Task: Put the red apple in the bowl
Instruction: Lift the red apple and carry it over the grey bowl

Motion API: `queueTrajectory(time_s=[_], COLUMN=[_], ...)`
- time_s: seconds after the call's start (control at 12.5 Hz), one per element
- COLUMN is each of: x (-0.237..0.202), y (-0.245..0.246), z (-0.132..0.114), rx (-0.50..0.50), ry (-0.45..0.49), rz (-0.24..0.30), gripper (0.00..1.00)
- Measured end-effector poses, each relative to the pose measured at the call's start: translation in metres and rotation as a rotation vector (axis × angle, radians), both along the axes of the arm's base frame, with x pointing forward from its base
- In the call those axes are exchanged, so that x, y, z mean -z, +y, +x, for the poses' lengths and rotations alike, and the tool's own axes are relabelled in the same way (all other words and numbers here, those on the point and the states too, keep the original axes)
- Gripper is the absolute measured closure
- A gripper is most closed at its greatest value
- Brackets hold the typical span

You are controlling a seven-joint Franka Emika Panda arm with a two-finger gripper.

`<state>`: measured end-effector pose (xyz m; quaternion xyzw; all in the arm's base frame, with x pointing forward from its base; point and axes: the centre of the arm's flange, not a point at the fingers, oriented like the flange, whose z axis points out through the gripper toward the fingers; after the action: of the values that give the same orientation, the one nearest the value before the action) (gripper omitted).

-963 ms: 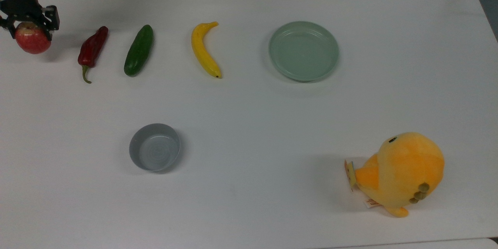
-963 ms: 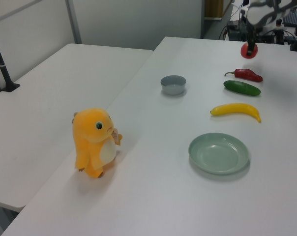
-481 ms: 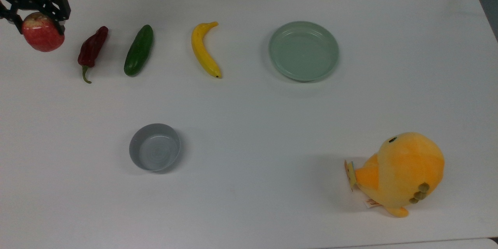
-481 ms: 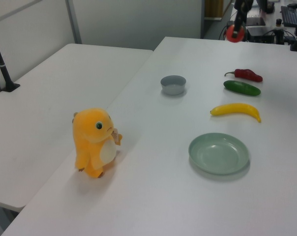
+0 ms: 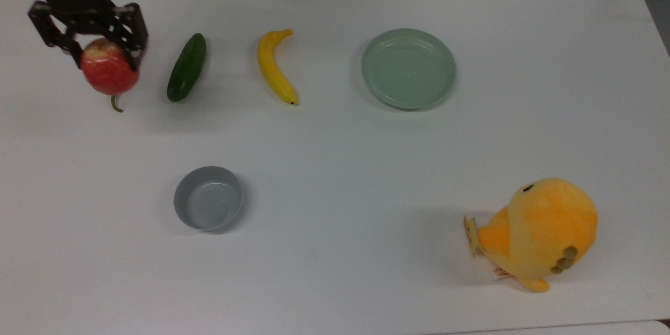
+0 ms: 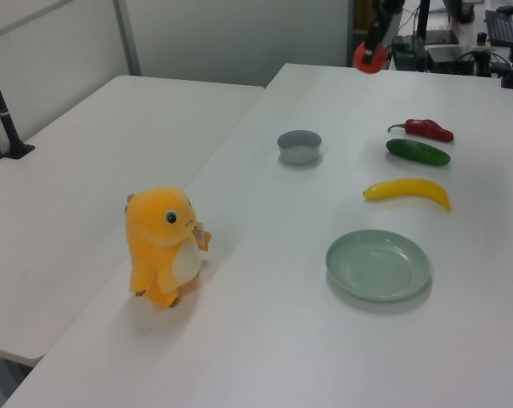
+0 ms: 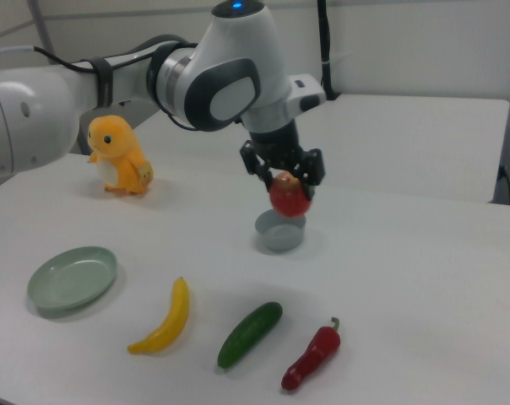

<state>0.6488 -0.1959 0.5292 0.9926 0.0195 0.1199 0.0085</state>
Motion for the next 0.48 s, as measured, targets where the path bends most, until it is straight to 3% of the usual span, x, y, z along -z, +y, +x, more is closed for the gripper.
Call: queueTrajectory(time_s=[0.16, 0.48], x=[0.011, 0.034], y=[0.036, 0.073], z=[0.018, 0.048], rx=[0.016, 0.051], ry=[-0.002, -0.079], rz=[0.032, 0.032], gripper=[0.19, 0.19])
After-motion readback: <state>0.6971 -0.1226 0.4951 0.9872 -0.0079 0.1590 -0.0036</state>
